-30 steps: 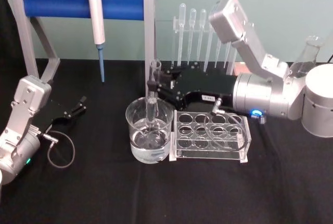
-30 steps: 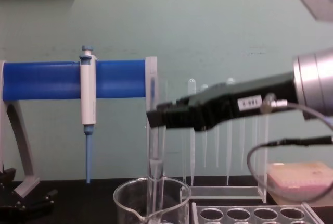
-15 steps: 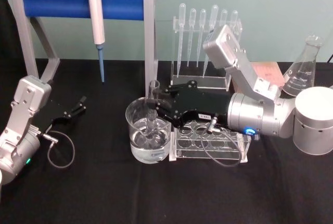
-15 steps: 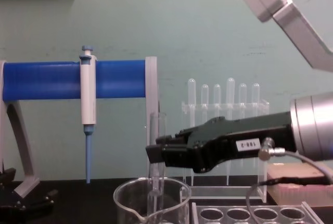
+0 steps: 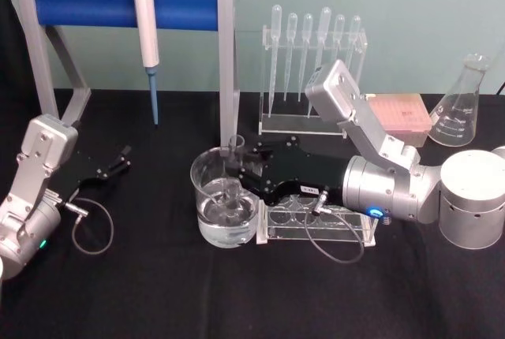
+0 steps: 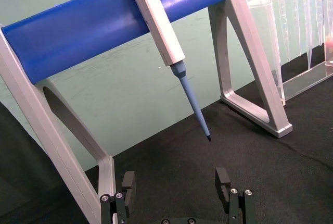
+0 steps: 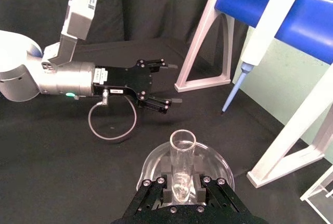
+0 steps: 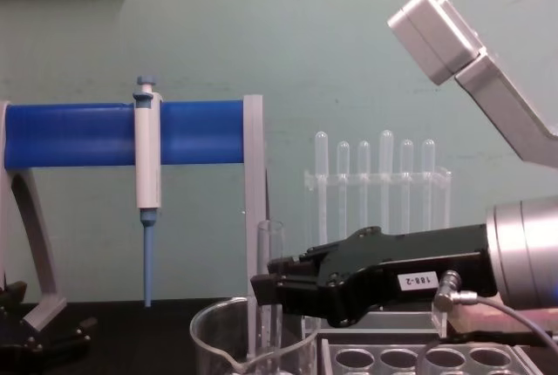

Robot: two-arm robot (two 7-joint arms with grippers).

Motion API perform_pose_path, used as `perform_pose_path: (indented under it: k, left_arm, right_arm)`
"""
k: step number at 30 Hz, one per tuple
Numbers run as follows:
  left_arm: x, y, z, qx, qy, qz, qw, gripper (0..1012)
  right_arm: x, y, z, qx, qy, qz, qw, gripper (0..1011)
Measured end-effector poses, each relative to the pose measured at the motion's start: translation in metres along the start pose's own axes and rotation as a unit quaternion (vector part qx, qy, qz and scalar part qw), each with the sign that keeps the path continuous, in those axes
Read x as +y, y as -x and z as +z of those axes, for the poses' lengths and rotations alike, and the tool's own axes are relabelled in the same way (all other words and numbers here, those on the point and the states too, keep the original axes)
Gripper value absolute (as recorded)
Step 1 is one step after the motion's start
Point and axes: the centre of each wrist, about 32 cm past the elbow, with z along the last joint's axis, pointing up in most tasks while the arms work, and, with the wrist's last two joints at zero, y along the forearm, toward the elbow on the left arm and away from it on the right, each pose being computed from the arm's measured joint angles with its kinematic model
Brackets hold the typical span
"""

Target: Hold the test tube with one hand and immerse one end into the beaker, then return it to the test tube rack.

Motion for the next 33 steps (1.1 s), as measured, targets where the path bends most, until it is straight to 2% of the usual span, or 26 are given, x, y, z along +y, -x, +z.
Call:
perform_pose_path:
  k: [10, 33]
  left_arm:
    - [0.0000, 0.0000, 0.0000, 0.000, 0.000, 0.000, 1.0000, 1000]
    - [0.0000, 0.0000, 0.0000, 0.000, 0.000, 0.000, 1.0000, 1000]
  right_arm:
    - [0.0013, 0.0005, -0.0055, 0.008, 0.005, 0.001, 1.0000, 238]
    - [0.0023, 0.0014, -0.0067, 0.010, 0.006, 0.004, 0.9999, 238]
